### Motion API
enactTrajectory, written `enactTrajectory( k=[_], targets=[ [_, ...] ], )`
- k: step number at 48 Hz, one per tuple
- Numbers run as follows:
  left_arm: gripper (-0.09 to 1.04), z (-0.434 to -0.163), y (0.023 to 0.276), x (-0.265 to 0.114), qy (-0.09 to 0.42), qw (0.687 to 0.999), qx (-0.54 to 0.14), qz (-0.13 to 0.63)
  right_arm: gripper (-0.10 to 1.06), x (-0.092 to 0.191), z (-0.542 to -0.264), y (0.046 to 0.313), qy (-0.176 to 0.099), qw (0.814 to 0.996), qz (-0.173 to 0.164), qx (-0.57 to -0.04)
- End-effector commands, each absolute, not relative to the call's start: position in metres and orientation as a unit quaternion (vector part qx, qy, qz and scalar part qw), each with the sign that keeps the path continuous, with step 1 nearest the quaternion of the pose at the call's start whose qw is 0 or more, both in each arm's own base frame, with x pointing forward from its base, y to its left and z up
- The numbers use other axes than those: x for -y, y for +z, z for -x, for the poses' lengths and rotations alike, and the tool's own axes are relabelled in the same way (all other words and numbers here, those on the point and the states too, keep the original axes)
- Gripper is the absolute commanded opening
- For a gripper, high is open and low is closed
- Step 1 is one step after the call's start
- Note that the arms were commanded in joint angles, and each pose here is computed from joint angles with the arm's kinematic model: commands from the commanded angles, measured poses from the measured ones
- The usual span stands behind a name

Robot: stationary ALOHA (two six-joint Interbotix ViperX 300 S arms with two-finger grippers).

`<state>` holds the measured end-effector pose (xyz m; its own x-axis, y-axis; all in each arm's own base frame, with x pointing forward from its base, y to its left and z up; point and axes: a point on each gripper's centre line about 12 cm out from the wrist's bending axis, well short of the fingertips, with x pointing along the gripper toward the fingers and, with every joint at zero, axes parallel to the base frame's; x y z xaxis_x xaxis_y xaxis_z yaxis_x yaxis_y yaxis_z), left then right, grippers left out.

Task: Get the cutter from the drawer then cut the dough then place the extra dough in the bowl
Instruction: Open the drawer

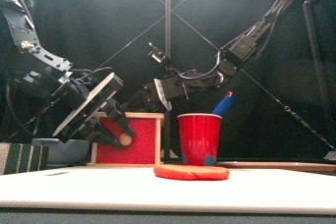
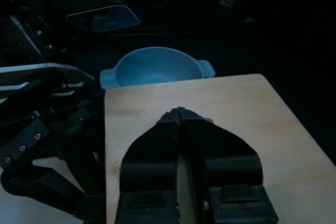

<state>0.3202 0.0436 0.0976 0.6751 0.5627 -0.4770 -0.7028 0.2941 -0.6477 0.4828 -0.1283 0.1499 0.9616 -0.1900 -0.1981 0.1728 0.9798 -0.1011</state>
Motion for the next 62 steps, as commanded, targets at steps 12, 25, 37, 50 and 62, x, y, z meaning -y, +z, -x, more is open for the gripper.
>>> enactTrajectory(
  k=[12, 25, 37, 50, 62],
  targets=[
    [0.65, -0.326, 0.096, -0.032, 0.380, 0.804, -0.095, 0.449, 0.19, 0.128, -0.485, 0.157, -0.093, 0.990, 0.043, -0.096],
    [0.57, -0.325, 0.096, -0.017, 0.364, 0.807, -0.109, 0.452, 0.19, 0.129, -0.485, 0.157, -0.096, 0.990, 0.039, -0.097],
    [0.57, -0.327, 0.098, 0.001, 0.342, 0.809, -0.125, 0.462, 0.19, 0.129, -0.485, 0.156, -0.096, 0.990, 0.039, -0.098],
    [0.57, -0.326, 0.098, 0.021, 0.326, 0.806, -0.143, 0.473, 0.19, 0.129, -0.485, 0.156, -0.096, 0.989, 0.039, -0.102],
    [0.57, -0.328, 0.099, 0.036, 0.310, 0.807, -0.155, 0.479, 0.19, 0.129, -0.485, 0.155, -0.096, 0.989, 0.039, -0.103]
  ],
)
